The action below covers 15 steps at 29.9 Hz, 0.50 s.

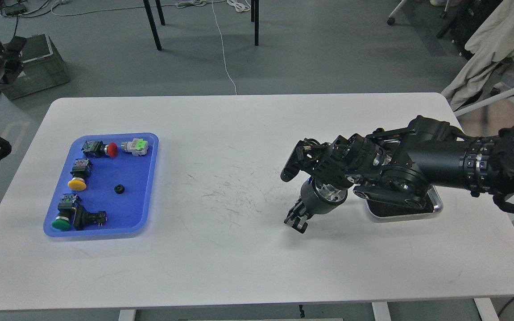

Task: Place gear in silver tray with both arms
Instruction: 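Lower the right gripper and grasp the black gear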

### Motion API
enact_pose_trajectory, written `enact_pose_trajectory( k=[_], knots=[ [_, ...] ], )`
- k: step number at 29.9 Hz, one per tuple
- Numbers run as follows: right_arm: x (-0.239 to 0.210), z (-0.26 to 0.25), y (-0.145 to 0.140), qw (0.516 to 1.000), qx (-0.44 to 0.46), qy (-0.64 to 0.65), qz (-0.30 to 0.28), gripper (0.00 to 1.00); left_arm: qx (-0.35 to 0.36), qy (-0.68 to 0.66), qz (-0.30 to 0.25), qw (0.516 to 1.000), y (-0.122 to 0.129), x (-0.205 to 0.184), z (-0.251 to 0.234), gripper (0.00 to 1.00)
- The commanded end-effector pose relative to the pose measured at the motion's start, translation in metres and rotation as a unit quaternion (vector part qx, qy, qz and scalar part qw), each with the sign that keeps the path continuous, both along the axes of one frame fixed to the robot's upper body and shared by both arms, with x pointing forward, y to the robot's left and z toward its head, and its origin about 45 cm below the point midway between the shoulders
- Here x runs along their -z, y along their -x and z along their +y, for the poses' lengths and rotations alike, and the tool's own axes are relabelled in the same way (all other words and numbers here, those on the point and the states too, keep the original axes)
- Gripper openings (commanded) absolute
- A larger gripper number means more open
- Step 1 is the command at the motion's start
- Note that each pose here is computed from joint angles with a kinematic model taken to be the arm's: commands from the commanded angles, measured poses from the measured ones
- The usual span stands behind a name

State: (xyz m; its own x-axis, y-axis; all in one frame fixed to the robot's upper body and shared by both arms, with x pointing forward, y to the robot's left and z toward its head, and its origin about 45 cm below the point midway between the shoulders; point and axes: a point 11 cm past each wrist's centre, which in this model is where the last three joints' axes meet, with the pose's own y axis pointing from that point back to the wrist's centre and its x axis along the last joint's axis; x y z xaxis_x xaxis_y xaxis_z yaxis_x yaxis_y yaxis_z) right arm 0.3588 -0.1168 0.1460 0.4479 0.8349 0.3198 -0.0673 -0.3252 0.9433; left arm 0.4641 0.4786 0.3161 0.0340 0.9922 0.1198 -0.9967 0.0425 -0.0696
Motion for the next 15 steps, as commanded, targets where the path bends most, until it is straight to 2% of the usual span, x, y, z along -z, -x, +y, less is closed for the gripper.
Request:
enact_pose_trajectory(
  k=[1,7,15],
  knots=[
    [0.0005,-0.0008,-0.0013,1.000,0.002,0.002,-0.002,0.13,0.000,0.001,0.003,1.000,0.0011,0.0035,0.0000,0.97],
    [-0.0007,-0.0017,-0.0025,1.000,0.003,0.004,-0.002,0.05,0.004,0.004,0.009,1.000,0.0024,0.0086,-0.0011,0.97],
    [-0.0040,-0.0016,-0.0046,1.000,0.003,0.005,-0.005,0.01,0.005,0.005,0.010,1.000,0.0027,0.0102,-0.0016,0.97]
  ],
)
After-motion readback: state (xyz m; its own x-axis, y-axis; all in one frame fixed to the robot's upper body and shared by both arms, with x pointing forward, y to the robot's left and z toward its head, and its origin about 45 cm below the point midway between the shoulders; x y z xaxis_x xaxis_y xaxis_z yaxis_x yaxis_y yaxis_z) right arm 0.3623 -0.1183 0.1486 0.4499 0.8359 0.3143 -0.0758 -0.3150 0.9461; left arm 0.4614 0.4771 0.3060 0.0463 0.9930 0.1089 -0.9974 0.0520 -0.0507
